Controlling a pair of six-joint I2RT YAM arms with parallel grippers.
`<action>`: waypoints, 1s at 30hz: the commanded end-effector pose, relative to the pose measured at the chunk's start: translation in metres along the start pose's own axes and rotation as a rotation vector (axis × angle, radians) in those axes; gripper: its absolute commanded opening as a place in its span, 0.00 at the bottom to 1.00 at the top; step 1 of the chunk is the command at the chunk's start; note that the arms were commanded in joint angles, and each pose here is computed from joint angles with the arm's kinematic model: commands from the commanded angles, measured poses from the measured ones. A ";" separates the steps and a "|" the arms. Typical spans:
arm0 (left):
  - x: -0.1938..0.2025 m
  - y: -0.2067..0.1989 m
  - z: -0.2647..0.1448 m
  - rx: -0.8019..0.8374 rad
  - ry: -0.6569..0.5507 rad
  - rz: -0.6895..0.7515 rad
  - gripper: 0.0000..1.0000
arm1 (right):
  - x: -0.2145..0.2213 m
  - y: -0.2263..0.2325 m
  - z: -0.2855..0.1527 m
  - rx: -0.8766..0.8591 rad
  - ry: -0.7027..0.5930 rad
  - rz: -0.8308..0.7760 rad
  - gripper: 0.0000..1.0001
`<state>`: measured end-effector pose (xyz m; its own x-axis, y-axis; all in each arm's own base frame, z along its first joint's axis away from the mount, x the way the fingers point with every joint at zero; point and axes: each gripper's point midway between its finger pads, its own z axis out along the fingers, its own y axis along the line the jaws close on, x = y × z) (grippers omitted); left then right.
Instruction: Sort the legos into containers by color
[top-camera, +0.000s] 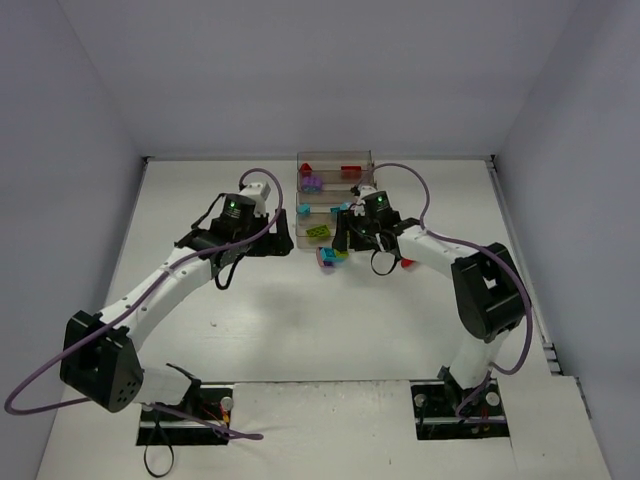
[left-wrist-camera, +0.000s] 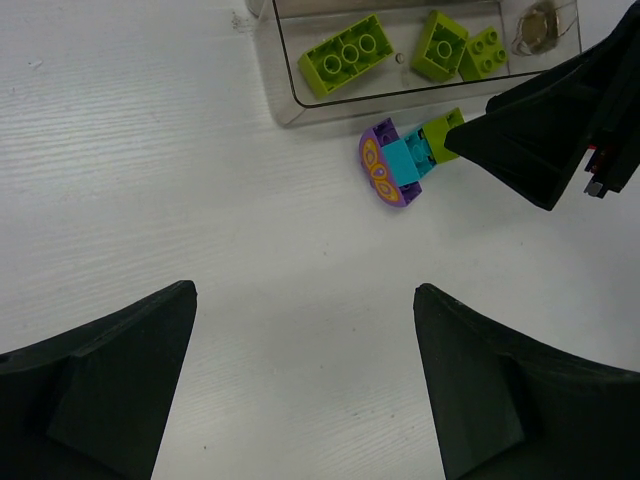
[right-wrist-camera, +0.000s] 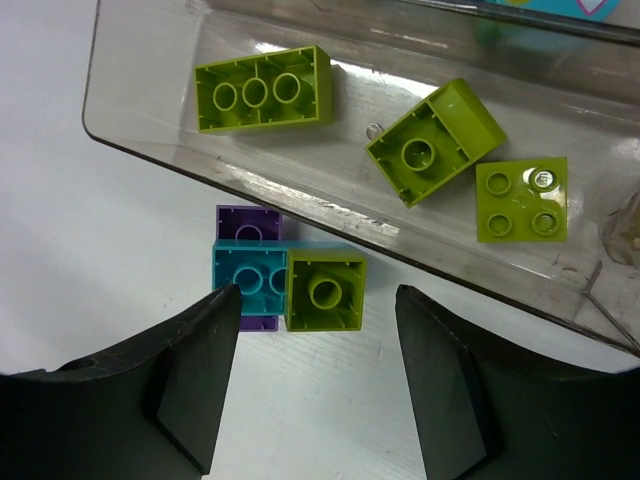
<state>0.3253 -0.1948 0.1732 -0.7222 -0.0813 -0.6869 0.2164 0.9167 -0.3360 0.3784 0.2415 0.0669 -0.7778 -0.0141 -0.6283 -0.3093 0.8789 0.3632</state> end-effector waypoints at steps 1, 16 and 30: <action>-0.023 -0.016 -0.008 0.048 -0.067 -0.004 0.83 | -0.015 0.004 0.001 -0.013 -0.043 0.017 0.60; -0.015 -0.015 -0.005 0.050 -0.043 -0.005 0.83 | 0.003 0.000 0.019 -0.072 0.010 0.030 0.45; -0.027 -0.054 0.002 0.185 -0.054 -0.135 0.83 | -0.055 0.051 -0.048 -0.221 -0.228 -0.122 0.00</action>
<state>0.3192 -0.2180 0.1664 -0.7713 -0.1330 -0.6224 0.1991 0.8784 -0.4344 0.3641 0.2472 0.0674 -0.7714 -0.0401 -0.6351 -0.3850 0.8241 0.4156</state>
